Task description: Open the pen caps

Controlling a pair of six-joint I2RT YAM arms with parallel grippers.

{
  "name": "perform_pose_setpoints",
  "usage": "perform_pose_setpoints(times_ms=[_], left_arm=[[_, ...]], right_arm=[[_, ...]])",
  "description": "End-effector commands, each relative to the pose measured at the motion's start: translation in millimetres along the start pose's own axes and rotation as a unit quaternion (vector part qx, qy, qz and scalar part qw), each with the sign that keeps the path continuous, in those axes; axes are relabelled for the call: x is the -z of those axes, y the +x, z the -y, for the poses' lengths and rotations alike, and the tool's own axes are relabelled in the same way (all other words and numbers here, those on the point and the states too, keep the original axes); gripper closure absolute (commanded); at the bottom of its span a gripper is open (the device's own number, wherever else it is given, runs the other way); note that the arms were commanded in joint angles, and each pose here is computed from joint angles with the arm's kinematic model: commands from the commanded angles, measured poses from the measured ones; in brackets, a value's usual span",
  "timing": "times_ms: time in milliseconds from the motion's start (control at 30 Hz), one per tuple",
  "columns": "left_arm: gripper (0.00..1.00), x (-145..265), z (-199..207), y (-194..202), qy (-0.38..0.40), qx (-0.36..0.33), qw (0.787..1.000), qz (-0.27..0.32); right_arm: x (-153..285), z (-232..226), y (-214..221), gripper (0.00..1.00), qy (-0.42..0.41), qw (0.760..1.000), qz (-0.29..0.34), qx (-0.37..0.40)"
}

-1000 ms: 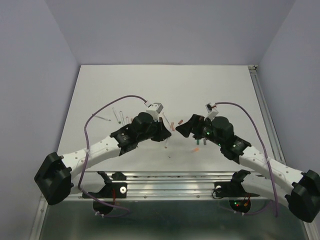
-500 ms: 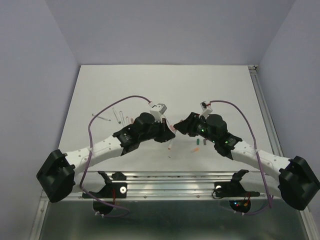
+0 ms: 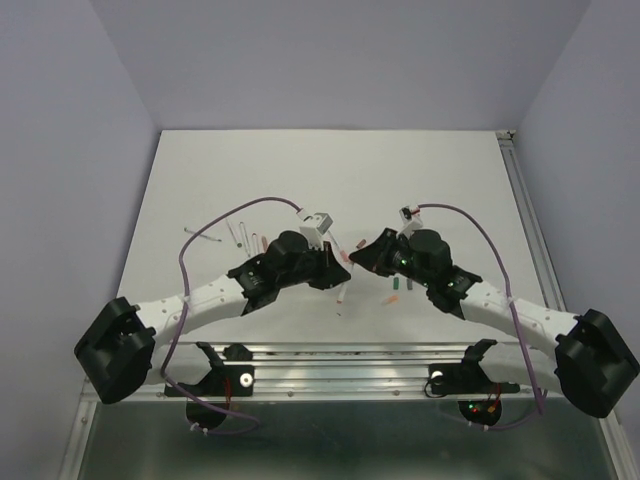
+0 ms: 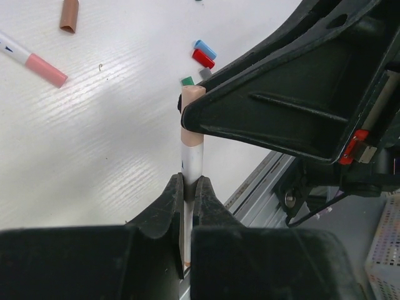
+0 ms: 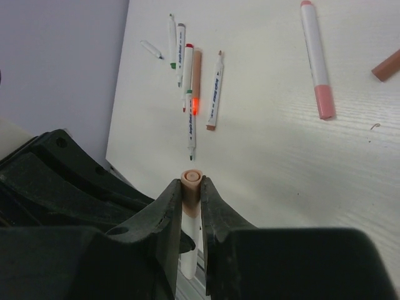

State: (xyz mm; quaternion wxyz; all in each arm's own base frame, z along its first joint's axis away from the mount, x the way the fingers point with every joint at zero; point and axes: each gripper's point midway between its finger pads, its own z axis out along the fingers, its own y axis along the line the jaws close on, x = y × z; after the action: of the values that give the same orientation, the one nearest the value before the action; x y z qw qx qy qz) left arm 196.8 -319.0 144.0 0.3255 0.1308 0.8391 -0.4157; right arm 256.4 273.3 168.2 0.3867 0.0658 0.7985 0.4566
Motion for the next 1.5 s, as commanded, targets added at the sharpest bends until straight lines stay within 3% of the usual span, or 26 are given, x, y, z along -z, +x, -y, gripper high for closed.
perform_pose_setpoints(times_ms=[0, 200, 400, 633, 667, 700, 800, 867, 933, 967, 1067, 1133, 1267, 1367, 1400, 1467], left_arm=[[1.0, 16, 16, 29, 0.056, 0.019, 0.997, -0.04], [1.0, 36, 26, 55, 0.089, 0.042, 0.993, -0.062], [1.0, 45, 25, 78, 0.099, 0.066, 0.989, -0.088], [0.98, 38, 25, 59, 0.07, 0.053, 0.994, -0.072], [0.89, 35, 26, 54, 0.065, 0.048, 0.994, -0.068], [0.74, 33, 25, 50, 0.056, 0.038, 0.996, -0.065], [0.53, 21, 33, 21, 0.042, 0.021, 0.998, -0.036], [0.46, 11, 37, 5, 0.031, 0.005, 0.999, -0.025], [0.32, 0, 44, -7, 0.032, -0.004, 0.999, -0.02], [0.2, -3, 45, -9, 0.03, -0.005, 0.999, -0.021], [0.16, -16, 49, -18, 0.029, -0.01, 0.999, -0.019], [0.17, -24, 52, -21, 0.032, -0.012, 0.999, -0.021], [0.33, -37, 43, -24, 0.008, -0.012, 1.0, -0.017], [0.65, -45, 41, -28, -0.003, -0.013, 1.0, -0.015], [1.0, -46, 41, -28, -0.002, -0.015, 1.0, -0.017], [1.0, -48, 46, -23, 0.013, -0.016, 0.999, -0.027]], right_arm=[[7, 9, -46, 0.99, 0.06, 0.993, 0.103, -0.011], [22, 26, -89, 0.99, 0.138, 0.974, 0.18, 0.0], [27, 38, -113, 0.99, 0.157, 0.966, 0.206, -0.004], [16, 23, -89, 0.99, 0.094, 0.986, 0.137, -0.007], [16, 21, -84, 0.99, 0.087, 0.989, 0.124, -0.006], [14, 18, -75, 0.99, 0.076, 0.992, 0.102, -0.008], [14, 12, -59, 0.99, 0.049, 0.996, 0.069, -0.013], [17, 8, -55, 0.99, 0.037, 0.997, 0.059, -0.016], [20, 5, -52, 0.99, 0.028, 0.998, 0.056, -0.022], [20, 3, -52, 0.99, 0.021, 0.998, 0.056, -0.024], [22, -1, -51, 0.99, 0.009, 0.998, 0.056, -0.033], [22, -2, -51, 0.99, 0.004, 0.997, 0.058, -0.04], [26, -12, -52, 0.99, -0.019, 0.997, 0.061, -0.051], [27, -14, -50, 0.99, -0.024, 0.996, 0.057, -0.059], [27, -13, -51, 0.99, -0.022, 0.996, 0.062, -0.062], [27, -7, -55, 0.99, -0.009, 0.995, 0.076, -0.064]])
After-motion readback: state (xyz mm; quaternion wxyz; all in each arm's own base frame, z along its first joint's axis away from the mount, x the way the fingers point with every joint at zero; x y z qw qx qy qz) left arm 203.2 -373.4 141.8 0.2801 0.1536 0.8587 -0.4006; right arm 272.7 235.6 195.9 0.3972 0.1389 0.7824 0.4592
